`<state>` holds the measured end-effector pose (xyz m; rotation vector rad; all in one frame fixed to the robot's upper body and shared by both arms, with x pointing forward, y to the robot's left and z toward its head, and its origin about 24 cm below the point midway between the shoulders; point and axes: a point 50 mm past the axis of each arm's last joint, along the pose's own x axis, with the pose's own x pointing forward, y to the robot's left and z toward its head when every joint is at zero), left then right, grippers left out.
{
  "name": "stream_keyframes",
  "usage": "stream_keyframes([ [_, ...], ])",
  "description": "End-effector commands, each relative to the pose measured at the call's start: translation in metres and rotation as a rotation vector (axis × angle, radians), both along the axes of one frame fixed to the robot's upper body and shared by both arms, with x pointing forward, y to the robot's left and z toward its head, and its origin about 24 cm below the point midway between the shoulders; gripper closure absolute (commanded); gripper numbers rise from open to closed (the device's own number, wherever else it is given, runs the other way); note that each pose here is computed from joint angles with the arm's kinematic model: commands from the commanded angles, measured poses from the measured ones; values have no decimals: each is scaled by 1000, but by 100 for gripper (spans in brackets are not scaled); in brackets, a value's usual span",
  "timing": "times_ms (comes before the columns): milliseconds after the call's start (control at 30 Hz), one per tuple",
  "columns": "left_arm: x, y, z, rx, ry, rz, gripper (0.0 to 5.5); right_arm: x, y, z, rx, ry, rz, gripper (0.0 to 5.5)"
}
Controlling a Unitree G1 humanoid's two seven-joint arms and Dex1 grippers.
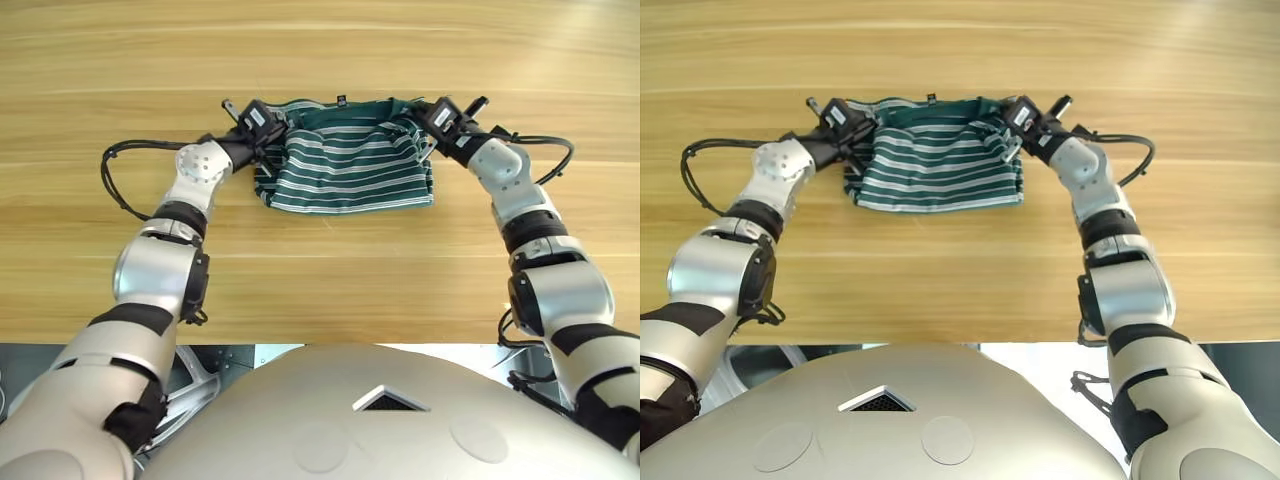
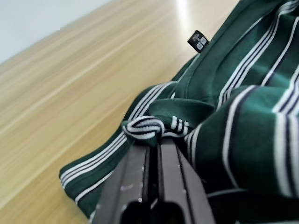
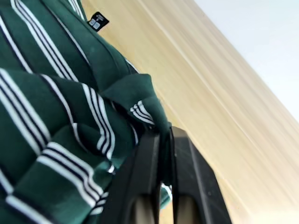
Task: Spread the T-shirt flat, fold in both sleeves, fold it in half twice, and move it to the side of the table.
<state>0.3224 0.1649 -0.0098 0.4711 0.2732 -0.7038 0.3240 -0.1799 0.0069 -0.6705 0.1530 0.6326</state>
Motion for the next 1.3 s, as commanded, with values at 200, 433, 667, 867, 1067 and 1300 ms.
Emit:
stream_keyframes([
  [200, -1, 6, -14, 176, 44, 91, 514, 2, 1, -18, 28, 121, -133, 503],
  [433, 22, 33, 21, -226, 25, 357, 385, 15, -20, 1, 550, 205, -341, 358],
  [667, 41, 68, 62, -1124, 2, 655, 272, 15, -27, 0, 910, 276, -463, 199],
  [867, 32, 51, 84, -1196, -220, 185, 344, 12, -39, 25, 905, 36, -270, 88],
  [1067, 2, 2, 64, -641, -391, -158, 466, 3, 12, 30, 460, -142, 48, 147],
  [1300, 0, -22, 46, -345, -422, -65, 550, -2, 54, 9, 120, -188, 129, 306],
])
